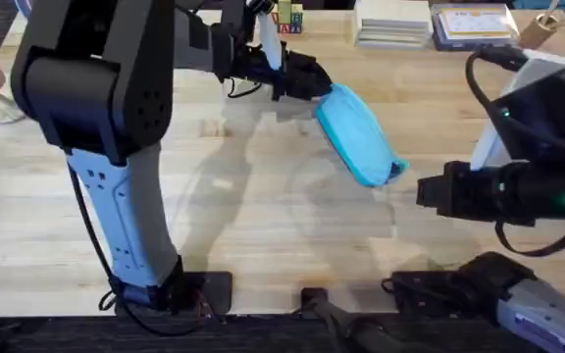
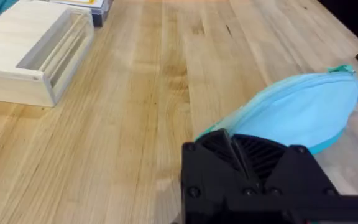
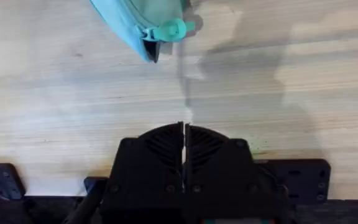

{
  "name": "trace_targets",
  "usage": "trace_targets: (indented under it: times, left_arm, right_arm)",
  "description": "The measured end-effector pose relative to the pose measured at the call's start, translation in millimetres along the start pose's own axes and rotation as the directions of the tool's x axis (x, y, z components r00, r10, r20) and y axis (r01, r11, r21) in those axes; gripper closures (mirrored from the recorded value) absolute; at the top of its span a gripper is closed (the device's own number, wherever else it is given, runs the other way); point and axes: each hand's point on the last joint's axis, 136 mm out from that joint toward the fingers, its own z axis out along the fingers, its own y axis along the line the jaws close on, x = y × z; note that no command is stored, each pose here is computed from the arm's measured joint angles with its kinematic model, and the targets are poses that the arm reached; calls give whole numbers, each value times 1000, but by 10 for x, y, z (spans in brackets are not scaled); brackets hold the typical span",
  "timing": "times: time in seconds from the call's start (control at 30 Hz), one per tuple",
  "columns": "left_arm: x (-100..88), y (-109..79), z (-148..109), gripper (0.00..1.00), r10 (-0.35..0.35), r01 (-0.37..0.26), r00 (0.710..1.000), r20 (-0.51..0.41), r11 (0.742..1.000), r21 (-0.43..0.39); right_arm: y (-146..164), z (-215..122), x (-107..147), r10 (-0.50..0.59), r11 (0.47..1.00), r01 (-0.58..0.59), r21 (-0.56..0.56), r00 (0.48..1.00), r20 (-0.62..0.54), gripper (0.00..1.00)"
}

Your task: Unzip the bag, pick up the pens from the table one at a time and place them inside, then zip the bag closed.

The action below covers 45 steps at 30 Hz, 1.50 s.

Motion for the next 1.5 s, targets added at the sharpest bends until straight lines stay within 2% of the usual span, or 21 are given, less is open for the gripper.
trace_targets:
  times: [0.5,0.7,0.87,1.13,1.23,1.33,1.43,1.5]
  left_arm:
    - [0,0,0,959,0,0,1000,0,1000,0]
    - [0,2,-2,959,0,0,1000,0,1000,-1]
    - [1,3,-5,959,0,0,1000,0,1000,-1]
    - [3,10,-16,959,-1,1,1000,0,1000,-4]
    - [8,31,-50,959,-2,2,1000,1,1000,-12]
    - [14,57,-91,959,-4,4,1000,2,1000,-22]
    - [16,67,-109,959,-5,5,1000,3,1000,-26]
    - [16,67,-109,959,-5,5,1000,3,1000,-26]
  right_arm:
    - [12,0,9,0,1000,0,-7,1000,-5,969]
    - [88,-32,53,-2,999,0,-51,999,-33,970]
    - [153,-214,16,-7,996,6,-85,1000,-22,971]
    - [368,-658,-74,-120,971,126,-203,992,40,962]
    - [408,-795,-102,-150,961,161,-226,986,69,908]
    - [436,-898,-125,-175,951,193,-240,980,94,747]
    - [442,-976,-133,-198,945,220,-244,974,112,633]
    - [434,-1017,-120,-212,941,235,-243,970,115,369]
